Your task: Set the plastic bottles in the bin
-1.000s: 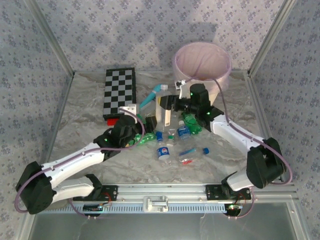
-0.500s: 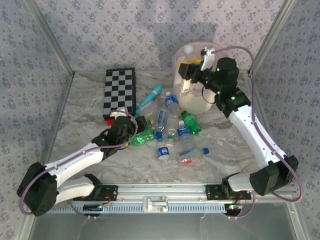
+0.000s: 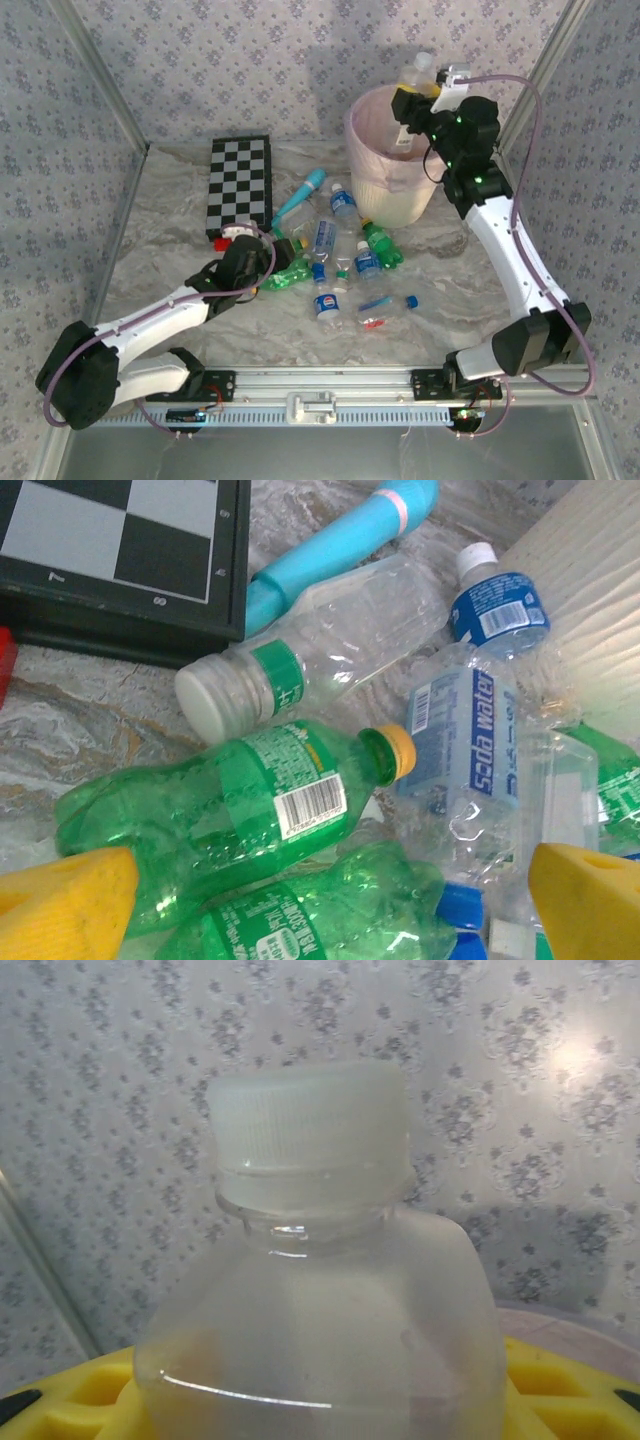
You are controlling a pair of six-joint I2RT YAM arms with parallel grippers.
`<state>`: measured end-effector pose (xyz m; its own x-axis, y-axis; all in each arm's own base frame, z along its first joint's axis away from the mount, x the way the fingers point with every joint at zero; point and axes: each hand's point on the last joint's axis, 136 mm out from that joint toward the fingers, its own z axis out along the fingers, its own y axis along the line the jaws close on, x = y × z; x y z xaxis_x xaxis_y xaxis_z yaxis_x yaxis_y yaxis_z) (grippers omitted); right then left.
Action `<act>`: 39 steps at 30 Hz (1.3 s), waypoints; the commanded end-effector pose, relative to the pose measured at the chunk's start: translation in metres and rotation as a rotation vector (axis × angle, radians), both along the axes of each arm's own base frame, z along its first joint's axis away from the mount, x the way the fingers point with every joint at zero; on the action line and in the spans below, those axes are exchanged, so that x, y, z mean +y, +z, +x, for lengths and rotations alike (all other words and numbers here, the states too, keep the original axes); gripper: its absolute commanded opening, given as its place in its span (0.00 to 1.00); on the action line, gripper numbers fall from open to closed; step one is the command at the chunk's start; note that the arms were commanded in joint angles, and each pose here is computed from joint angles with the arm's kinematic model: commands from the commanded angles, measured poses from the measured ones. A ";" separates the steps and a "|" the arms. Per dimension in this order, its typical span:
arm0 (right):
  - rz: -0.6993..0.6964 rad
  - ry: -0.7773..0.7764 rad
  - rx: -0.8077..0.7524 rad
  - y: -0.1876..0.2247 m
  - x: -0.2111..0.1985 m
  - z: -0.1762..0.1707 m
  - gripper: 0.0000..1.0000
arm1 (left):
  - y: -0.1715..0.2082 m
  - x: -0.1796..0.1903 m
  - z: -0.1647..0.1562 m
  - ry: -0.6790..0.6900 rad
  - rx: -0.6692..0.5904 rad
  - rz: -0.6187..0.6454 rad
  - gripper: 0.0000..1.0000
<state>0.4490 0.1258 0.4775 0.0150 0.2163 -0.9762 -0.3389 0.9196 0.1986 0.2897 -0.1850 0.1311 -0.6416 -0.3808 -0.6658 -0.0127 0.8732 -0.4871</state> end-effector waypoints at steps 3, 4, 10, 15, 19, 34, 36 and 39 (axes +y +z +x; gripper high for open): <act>-0.011 -0.065 0.001 0.000 -0.013 0.030 0.50 | -0.003 0.002 -0.001 0.010 0.015 -0.016 1.00; -0.014 -0.057 0.029 -0.009 -0.010 0.036 0.50 | -0.002 0.002 -0.001 0.012 0.013 -0.017 1.00; -0.041 -0.023 0.202 -0.070 0.002 0.065 0.51 | 0.001 0.005 -0.001 0.022 0.004 -0.015 1.00; -0.046 -0.021 0.306 -0.114 0.006 0.079 0.53 | 0.000 0.009 -0.004 0.035 0.003 -0.013 1.00; -0.048 -0.019 0.369 -0.137 0.009 0.088 0.56 | 0.000 0.014 -0.006 0.050 -0.002 -0.018 1.00; -0.041 -0.027 0.368 -0.119 0.012 0.086 0.83 | 0.002 0.024 -0.010 0.079 -0.017 -0.015 1.00; -0.036 -0.022 0.342 -0.105 0.012 0.081 0.84 | 0.001 0.025 -0.010 0.081 -0.016 -0.013 1.00; -0.030 -0.014 0.302 -0.083 0.011 0.067 0.84 | 0.002 0.025 -0.010 0.084 -0.018 -0.013 1.00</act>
